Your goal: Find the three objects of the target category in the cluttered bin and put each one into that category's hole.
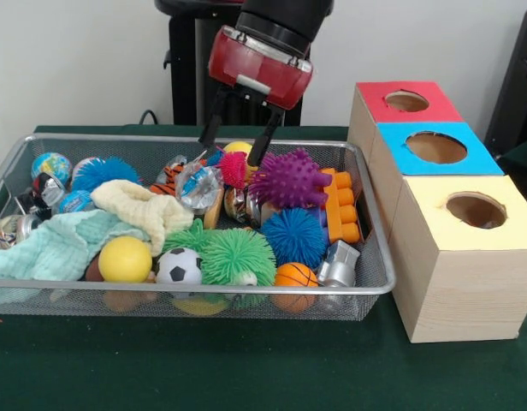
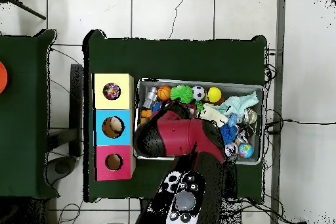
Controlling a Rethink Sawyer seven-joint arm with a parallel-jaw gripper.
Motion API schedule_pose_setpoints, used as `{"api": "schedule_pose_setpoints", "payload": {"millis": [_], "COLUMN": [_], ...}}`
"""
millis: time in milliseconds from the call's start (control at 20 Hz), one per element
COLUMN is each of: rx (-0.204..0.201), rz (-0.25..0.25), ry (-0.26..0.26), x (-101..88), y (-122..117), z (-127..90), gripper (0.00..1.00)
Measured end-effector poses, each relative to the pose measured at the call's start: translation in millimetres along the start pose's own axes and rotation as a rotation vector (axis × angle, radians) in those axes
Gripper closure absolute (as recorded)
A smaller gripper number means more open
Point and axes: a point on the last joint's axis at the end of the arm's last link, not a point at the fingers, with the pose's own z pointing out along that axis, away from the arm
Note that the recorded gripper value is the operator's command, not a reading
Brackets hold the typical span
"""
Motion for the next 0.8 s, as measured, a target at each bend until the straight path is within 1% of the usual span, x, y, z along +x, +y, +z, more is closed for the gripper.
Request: {"api": "schedule_pose_setpoints", "payload": {"millis": [100, 150, 250, 300, 450, 500, 600, 800], "rx": [-0.001, 0.0, 0.002, 0.004, 0.009, 0.012, 0.019, 0.03], "rz": [0.011, 0.03, 0.046, 0.064, 0.093, 0.109, 0.128, 0.149], "ry": [0.0, -0.004, -0.008, -0.013, -0.017, -0.014, -0.009, 0.003], "x": [-1.4, -4.9, -8.7, -12.9, -17.7, -18.8, -18.9, -16.6], "y": [-2.5, -8.3, -14.5, -22.6, -36.2, -44.8, -56.1, -71.9], "z": [-1.1, -3.7, -6.0, -7.7, -7.6, -5.5, -1.0, 8.0], "gripper": [0.0, 0.0, 0.0, 0.0, 0.0, 0.0, 0.0, 0.0]}}
